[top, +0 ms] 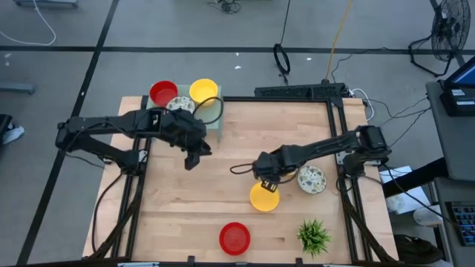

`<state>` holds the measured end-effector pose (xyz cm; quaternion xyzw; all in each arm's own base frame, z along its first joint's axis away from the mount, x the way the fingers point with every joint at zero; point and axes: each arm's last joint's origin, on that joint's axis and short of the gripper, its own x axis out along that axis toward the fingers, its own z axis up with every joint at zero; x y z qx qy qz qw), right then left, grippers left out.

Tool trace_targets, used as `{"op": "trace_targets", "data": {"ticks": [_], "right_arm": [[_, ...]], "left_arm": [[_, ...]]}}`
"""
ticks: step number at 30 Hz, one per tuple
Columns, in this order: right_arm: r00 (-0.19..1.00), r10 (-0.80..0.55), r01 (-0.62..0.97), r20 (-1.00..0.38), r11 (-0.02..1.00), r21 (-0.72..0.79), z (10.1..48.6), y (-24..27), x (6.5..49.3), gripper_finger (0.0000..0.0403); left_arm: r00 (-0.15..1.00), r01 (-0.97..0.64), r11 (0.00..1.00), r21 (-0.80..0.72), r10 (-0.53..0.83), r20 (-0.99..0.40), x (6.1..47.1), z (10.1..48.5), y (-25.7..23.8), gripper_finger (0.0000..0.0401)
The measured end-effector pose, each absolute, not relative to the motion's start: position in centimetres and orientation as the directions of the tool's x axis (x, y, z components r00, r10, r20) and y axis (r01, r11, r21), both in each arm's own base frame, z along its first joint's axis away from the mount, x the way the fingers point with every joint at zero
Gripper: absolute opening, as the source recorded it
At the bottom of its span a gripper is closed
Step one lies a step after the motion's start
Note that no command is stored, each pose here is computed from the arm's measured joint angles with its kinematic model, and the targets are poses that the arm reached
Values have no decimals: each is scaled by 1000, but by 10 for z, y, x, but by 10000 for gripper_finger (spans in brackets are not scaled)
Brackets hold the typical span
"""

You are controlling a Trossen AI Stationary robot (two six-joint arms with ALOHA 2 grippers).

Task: Pick & Place Mini bowls
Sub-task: Stack the yellow bowl on top of the yellow bowl on the shelf

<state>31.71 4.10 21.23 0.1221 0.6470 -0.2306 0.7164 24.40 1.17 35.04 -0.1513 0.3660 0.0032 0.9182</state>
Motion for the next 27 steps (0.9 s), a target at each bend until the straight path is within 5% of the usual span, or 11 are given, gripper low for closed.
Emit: {"op": "trace_targets", "data": {"ticks": [8, 20, 27], "right_arm": [[-37, -184, 600, -982, 782, -169, 191, 25, 324, 171], [41, -205, 679, -978, 724, -123, 180, 14, 329, 171], [-23, -179, 719, -984, 680, -141, 148, 11, 310, 171]], "left_arm": [[731, -43, 959, -279, -160, -664, 245, 351, -7, 86], [717, 25, 961, -277, -210, -664, 244, 351, -25, 86], [709, 60, 959, -277, -236, -664, 243, 351, -34, 86]]}}
